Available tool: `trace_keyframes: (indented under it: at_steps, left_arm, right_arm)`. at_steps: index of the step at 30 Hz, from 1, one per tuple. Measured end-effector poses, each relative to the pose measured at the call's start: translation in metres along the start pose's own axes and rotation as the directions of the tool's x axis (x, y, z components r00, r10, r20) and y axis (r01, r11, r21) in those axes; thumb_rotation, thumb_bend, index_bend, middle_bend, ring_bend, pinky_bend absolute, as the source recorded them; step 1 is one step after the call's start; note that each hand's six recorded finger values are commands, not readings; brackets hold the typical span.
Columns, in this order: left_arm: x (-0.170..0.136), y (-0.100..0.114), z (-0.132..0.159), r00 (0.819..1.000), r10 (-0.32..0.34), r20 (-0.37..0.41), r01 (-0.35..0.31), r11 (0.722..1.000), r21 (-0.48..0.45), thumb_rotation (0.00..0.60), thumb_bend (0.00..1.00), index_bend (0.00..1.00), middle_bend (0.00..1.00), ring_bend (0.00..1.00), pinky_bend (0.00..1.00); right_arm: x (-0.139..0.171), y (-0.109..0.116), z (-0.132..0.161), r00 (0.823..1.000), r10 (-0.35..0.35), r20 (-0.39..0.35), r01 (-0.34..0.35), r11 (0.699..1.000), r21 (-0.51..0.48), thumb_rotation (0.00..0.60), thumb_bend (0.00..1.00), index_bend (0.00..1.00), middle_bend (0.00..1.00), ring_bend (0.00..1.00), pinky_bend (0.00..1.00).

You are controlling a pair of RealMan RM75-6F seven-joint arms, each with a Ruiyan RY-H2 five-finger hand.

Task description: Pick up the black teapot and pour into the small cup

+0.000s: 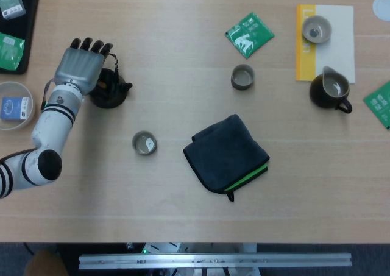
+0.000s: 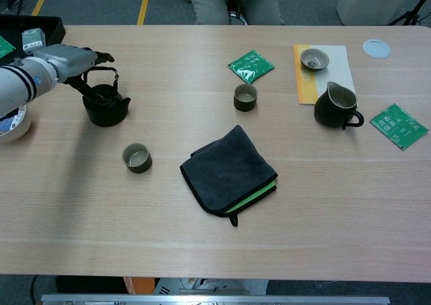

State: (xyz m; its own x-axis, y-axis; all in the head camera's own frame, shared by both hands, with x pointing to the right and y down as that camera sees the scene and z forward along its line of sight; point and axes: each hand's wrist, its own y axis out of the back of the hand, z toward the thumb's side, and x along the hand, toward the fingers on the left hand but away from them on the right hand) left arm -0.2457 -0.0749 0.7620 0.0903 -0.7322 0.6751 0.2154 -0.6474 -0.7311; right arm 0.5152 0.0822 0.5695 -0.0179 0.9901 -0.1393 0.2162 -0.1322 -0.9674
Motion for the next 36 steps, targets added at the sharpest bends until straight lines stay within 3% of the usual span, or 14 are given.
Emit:
trace_keyframes:
  at_steps: [11, 27, 36]
  left_arm:
    - [0.000, 0.001, 0.000, 1.000, 0.011, -0.006, -0.011, 1.000, 0.022, 0.350, 0.17, 0.16, 0.21, 0.02, 0.07]
    - [-0.008, 0.007, -0.003, 0.999, 0.046, 0.007, -0.046, 0.999, 0.002, 0.353, 0.17, 0.33, 0.37, 0.16, 0.08]
    - [-0.030, 0.010, -0.007, 0.997, 0.066, 0.036, -0.065, 0.998, -0.010, 0.350, 0.17, 0.35, 0.41, 0.19, 0.08]
  right_arm:
    - [-0.001, -0.002, 0.000, 1.000, 0.003, 0.000, -0.003, 1.000, -0.003, 0.600, 0.19, 0.46, 0.42, 0.28, 0.32]
    - [-0.001, -0.001, 0.000, 1.000, -0.004, -0.001, 0.004, 1.000, -0.003, 0.600, 0.19, 0.46, 0.42, 0.29, 0.32]
    - [-0.002, 0.000, 0.002, 1.000, -0.007, -0.009, 0.007, 1.000, -0.004, 0.600, 0.19, 0.46, 0.42, 0.29, 0.32]
